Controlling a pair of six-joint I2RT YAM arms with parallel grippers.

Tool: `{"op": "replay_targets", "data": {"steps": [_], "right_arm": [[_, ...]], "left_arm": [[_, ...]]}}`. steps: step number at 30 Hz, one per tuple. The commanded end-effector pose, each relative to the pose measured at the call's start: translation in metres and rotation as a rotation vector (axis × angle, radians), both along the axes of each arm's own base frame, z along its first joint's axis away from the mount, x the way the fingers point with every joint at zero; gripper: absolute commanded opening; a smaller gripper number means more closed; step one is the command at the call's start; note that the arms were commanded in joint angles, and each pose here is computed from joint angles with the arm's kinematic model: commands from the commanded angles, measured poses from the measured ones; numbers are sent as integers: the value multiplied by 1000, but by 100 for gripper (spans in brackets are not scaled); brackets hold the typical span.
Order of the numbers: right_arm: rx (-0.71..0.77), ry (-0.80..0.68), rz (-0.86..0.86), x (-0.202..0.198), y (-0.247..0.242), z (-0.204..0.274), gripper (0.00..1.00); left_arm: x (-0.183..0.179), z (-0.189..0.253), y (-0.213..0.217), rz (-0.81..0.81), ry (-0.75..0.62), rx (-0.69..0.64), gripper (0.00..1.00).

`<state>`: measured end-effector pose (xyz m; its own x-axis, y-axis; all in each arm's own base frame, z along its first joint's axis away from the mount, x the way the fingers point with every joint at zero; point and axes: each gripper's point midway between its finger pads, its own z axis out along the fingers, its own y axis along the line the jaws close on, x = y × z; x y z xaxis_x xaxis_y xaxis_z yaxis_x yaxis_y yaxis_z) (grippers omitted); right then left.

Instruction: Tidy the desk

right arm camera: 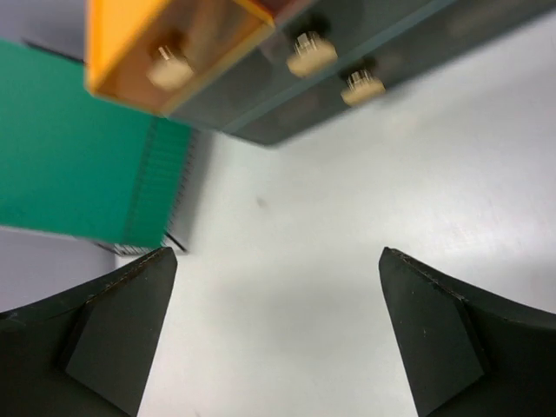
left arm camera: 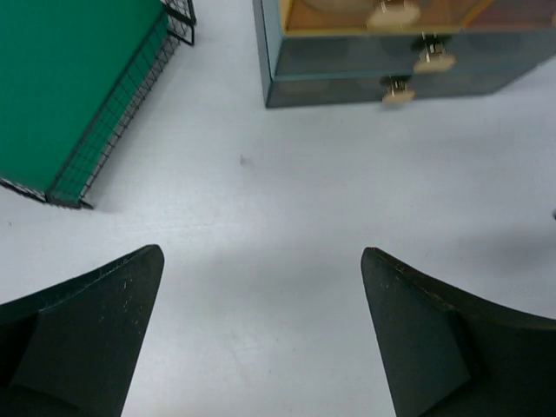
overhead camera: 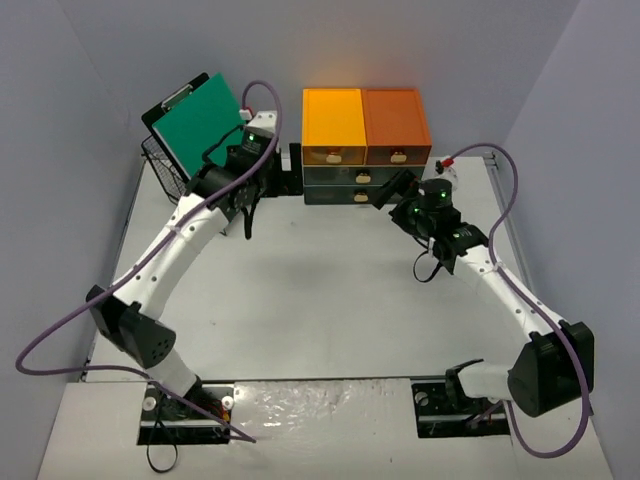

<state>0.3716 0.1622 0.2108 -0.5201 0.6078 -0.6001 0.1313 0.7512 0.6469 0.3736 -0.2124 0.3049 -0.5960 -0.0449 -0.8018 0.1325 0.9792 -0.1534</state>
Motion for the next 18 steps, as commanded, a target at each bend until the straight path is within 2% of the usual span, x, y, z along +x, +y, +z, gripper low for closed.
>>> {"op": "replay_targets", "data": {"steps": [1,5,8,18], "right_arm": [[-217,153,3,-48,-18,-46,100],[-254,196,-20,-71,-31,-62,100],[-278,219,-18,-81,-37,-70,100],[-327,231,-1,-81,-39,-71,100]], "left_arm": [[-48,-35,33,84,28,164,97],[-92,-77,76,168,116,250,97],[-107,-83,96,199,112,269,97],[-111,-88,112,228,114,325,97]]}}
